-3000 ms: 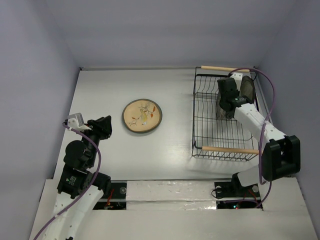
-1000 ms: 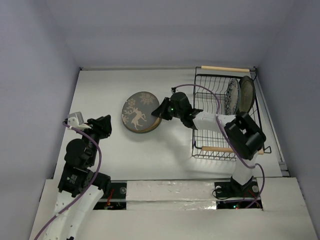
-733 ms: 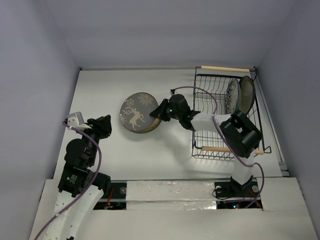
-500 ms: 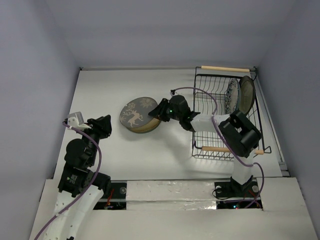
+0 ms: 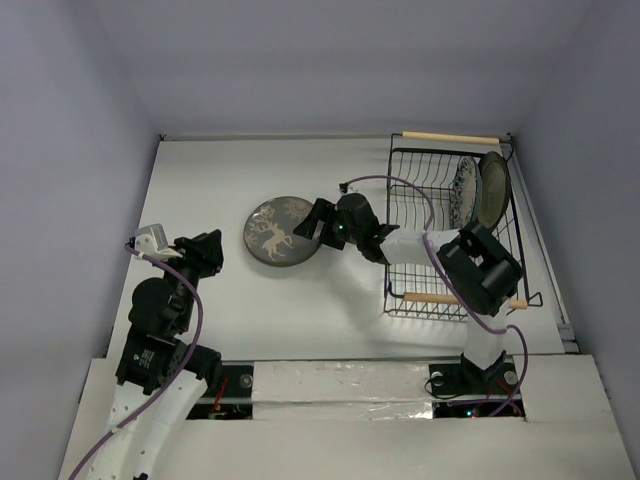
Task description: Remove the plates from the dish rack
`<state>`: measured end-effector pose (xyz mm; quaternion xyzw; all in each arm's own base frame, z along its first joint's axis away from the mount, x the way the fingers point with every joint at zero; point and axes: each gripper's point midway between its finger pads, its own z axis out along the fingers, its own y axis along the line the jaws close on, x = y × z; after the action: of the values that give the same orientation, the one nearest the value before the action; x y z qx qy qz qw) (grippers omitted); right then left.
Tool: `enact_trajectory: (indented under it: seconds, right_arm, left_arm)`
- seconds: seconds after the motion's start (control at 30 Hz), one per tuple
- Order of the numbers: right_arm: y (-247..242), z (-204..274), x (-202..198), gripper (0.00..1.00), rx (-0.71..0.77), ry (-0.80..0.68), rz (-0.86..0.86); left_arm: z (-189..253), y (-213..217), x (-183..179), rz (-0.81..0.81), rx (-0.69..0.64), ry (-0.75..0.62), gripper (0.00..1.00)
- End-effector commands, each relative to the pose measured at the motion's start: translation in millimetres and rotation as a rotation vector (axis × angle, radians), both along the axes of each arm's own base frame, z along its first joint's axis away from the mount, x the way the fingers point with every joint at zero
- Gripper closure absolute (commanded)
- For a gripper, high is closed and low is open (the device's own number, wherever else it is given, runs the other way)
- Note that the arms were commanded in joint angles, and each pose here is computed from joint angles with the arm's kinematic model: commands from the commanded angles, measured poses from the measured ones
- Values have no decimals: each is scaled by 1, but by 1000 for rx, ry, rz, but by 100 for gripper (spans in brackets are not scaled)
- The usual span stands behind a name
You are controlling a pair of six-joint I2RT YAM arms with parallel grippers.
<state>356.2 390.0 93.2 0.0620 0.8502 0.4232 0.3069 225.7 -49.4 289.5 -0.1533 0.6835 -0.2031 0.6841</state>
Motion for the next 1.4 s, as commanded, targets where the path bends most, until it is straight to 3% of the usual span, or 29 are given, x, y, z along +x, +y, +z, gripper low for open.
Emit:
enact_trajectory:
  seconds: [0.0, 0.03, 0.17, 0.6, 0.7, 0.73, 0.77, 0.8, 0.83, 1.0, 1.13, 1.23, 1.27, 1.3, 1.37]
  right_arm:
    - [1, 37, 6, 13, -57, -133, -11]
    - [-2, 37, 8, 7, -76, -140, -20]
    - [-9, 45, 11, 0, -182, -184, -47]
    - [-66, 108, 16, 0, -445, -311, -177]
    - [-75, 144, 9, 20, -424, -387, -172]
    - [-80, 155, 8, 36, -417, -407, -185]
    - [-89, 179, 4, 81, -396, -446, -211]
    - [-103, 190, 4, 95, -421, -464, -260]
    - [-114, 205, 3, 100, -439, -499, -291]
    - [-207, 270, -7, 100, -532, -590, -514]
    - [-294, 275, -2, 100, -585, -551, -680]
    - [-329, 257, 3, 72, -616, -508, -706]
    - [-350, 251, 9, 45, -640, -481, -746]
    - [-356, 244, 11, 36, -659, -463, -741]
    - [-371, 227, 21, 28, -711, -409, -755]
  left_arm:
    - [17, 1, -2, 0, -21, -55, 68]
    - [17, 1, -3, 1, -20, -57, 68]
    - [18, 2, -4, 1, -21, -62, 68]
    - [25, 4, -10, 1, -30, -95, 68]
    - [28, 4, -12, 1, -34, -106, 68]
    - [29, 5, -12, 1, -35, -109, 68]
    - [29, 5, -13, 0, -37, -111, 68]
    - [29, 5, -13, 1, -36, -112, 68]
    - [30, 5, -13, 1, -37, -114, 68]
    - [31, 5, -15, 1, -40, -122, 68]
    - [31, 5, -15, 0, -41, -121, 68]
    - [32, 5, -15, 1, -41, -125, 68]
    - [32, 5, -15, 1, -41, -125, 68]
    - [32, 5, -15, 1, -41, -125, 68]
    - [31, 5, -15, 1, -40, -122, 68]
